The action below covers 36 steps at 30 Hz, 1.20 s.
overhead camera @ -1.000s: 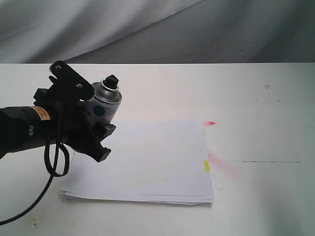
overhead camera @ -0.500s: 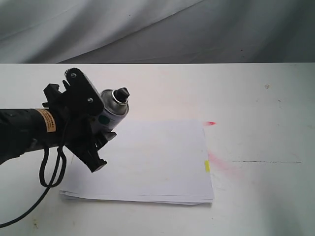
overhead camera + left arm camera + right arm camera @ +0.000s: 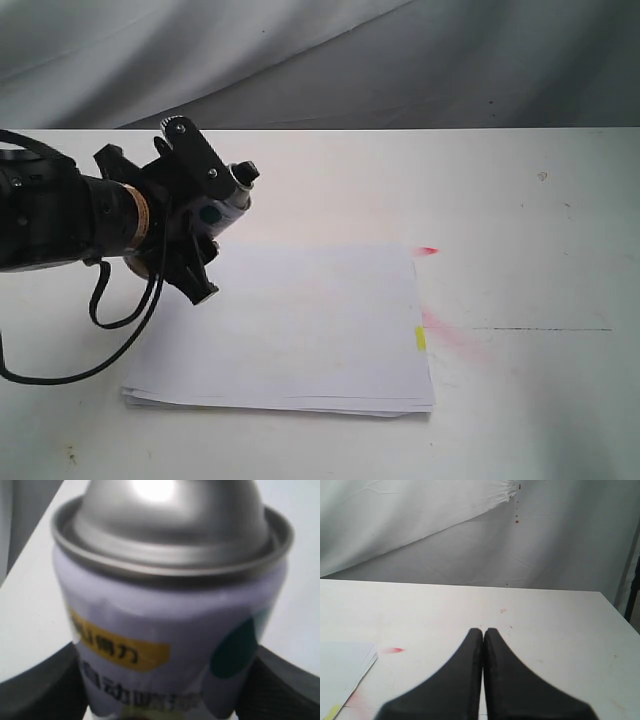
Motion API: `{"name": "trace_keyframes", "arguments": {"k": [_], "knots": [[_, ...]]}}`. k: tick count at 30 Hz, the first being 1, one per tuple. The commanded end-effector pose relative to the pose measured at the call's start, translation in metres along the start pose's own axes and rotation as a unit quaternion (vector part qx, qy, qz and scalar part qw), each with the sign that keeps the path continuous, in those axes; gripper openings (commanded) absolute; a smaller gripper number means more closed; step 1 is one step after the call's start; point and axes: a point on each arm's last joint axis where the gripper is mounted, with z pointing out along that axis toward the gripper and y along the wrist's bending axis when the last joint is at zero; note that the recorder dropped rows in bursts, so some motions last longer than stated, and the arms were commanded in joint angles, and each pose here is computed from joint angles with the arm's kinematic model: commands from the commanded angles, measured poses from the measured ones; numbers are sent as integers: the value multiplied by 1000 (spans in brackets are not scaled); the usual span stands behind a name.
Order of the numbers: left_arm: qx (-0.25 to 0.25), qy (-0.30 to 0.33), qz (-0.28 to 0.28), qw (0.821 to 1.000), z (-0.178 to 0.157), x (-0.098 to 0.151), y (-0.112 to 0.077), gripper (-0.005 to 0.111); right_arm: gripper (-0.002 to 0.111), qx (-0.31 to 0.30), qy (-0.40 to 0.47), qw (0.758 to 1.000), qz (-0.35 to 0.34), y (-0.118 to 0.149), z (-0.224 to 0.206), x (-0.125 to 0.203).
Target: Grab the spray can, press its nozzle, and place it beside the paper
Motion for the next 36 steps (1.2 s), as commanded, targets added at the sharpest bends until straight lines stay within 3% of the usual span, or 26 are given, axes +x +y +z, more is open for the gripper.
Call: {"name": "trace_keyframes", "arguments": {"k": [1, 7, 12, 36], "knots": [[-22, -9, 26, 999, -3, -5, 6, 0, 0, 5, 0, 1000, -8, -1, 0, 1], [-22, -19, 46, 999, -3, -7, 5, 0, 0, 5, 0, 1000, -8, -1, 0, 1], [-18, -64, 143, 987, -3, -15, 3, 0, 0, 5, 0, 1000, -8, -1, 0, 1], [-38, -37, 138, 989, -3, -11, 7, 0, 0, 5, 0, 1000, -8, -1, 0, 1]]}}
